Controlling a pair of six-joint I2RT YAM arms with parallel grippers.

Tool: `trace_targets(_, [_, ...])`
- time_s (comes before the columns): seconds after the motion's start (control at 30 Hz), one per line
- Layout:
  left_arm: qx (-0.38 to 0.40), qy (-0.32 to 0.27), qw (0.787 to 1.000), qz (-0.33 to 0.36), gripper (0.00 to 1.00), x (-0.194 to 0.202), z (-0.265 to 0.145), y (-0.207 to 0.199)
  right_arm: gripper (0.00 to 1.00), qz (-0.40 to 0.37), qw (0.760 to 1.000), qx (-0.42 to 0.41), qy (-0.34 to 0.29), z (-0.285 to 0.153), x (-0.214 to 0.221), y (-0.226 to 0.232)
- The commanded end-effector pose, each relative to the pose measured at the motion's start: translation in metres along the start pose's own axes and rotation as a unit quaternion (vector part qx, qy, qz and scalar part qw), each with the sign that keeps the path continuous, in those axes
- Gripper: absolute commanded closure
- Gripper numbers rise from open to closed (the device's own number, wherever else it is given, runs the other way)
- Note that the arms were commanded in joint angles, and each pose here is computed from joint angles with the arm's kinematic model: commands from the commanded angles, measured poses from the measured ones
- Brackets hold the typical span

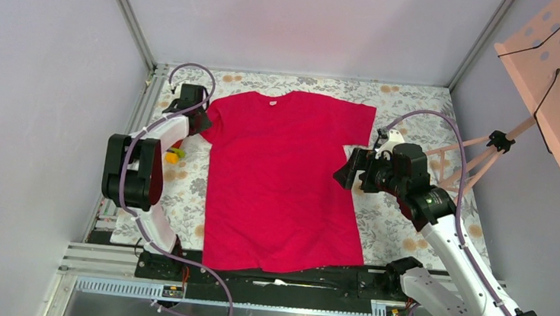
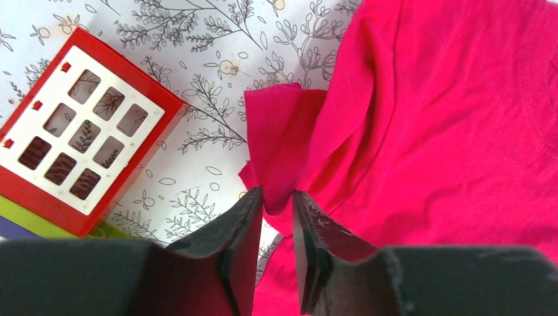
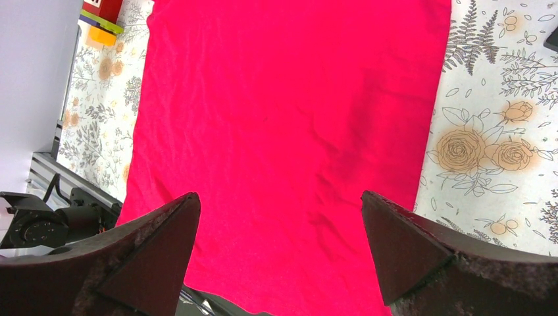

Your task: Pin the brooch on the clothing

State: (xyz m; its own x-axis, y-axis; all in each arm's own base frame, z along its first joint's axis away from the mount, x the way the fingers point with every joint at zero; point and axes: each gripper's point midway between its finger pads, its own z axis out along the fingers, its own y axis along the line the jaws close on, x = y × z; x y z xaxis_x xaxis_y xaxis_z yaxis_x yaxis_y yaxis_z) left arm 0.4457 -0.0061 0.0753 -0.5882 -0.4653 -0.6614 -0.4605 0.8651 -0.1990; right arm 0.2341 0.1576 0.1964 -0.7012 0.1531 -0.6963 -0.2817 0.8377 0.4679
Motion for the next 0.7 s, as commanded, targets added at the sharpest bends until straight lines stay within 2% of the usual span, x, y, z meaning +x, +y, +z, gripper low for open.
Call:
trace_targets(0.0, [0.002,-0.025,1.0,-0.004,0.78,-0.024,0.004,-0.005,0.0,0.001,1.0,-0.006,-0.002,-0.002,-0.003,0.005])
trace_targets(0.13, [0.004,-0.033,0.999,-0.004,0.99,-0.032,0.001,-0.006,0.01,0.002,1.0,-0.006,-0.003,-0.003,-0.005,0.006])
trace_targets(0.3, [-0.017,-0.077,0.997,0.002,1.0,-0.074,-0.008,-0.003,0.01,0.001,1.0,-0.006,-0.001,-0.004,-0.008,0.008])
trace_targets(0.47, [-0.047,-0.069,0.996,-0.01,1.0,-0.112,0.011,0.014,0.0,-0.008,1.0,0.008,0.012,-0.001,-0.009,0.004])
trace_targets(0.63, [-0.068,-0.039,0.997,-0.008,0.86,-0.127,0.037,0.028,0.0,-0.003,0.999,0.029,0.038,0.013,-0.004,-0.006])
trace_targets(0.67, [-0.067,-0.036,0.997,-0.013,0.76,-0.127,0.04,0.029,0.0,0.0,0.999,0.032,0.04,0.016,-0.004,-0.007])
